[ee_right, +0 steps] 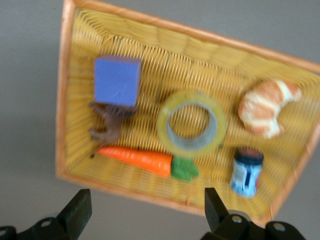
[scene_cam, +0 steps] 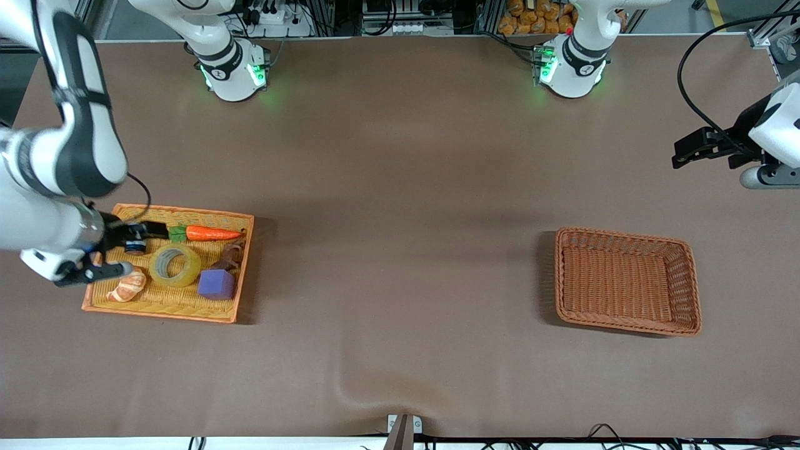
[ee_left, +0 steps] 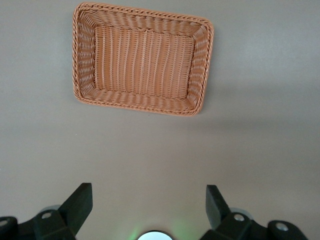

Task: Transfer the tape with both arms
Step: 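Lower the right gripper onto the tape roll and grasp it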

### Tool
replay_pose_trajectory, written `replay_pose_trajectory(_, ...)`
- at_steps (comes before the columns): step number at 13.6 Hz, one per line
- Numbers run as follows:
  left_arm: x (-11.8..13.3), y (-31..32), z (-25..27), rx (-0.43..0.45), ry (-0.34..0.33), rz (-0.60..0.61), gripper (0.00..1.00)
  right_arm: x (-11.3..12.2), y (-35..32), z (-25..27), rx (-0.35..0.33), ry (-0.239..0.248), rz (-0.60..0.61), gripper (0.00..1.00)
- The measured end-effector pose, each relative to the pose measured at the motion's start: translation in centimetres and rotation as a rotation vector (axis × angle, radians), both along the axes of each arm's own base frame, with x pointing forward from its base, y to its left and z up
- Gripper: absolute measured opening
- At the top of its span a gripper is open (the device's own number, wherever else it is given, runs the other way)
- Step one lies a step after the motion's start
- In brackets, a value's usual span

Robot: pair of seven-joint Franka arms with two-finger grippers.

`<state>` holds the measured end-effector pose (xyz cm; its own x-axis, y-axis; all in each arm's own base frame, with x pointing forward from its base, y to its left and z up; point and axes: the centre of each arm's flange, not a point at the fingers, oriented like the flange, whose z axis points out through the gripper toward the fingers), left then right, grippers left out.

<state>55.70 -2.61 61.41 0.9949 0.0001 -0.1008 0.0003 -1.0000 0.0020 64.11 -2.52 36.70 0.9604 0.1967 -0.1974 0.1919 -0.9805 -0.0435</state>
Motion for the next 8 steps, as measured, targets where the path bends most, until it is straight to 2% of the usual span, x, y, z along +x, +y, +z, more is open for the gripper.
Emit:
replay_pose_trajectory(5,-1.0,0.3,0.7,0.0,0.001,0.005,1.0,1.4,-5.4,-8.5,0.013,-0.015,0.065,1.0)
replay_pose_trajectory(8,-1.2,0.4,0.7,0.011,0.002,0.005,1.0,1.0,-8.4,-12.7,0.028,0.013,0.081,1.0)
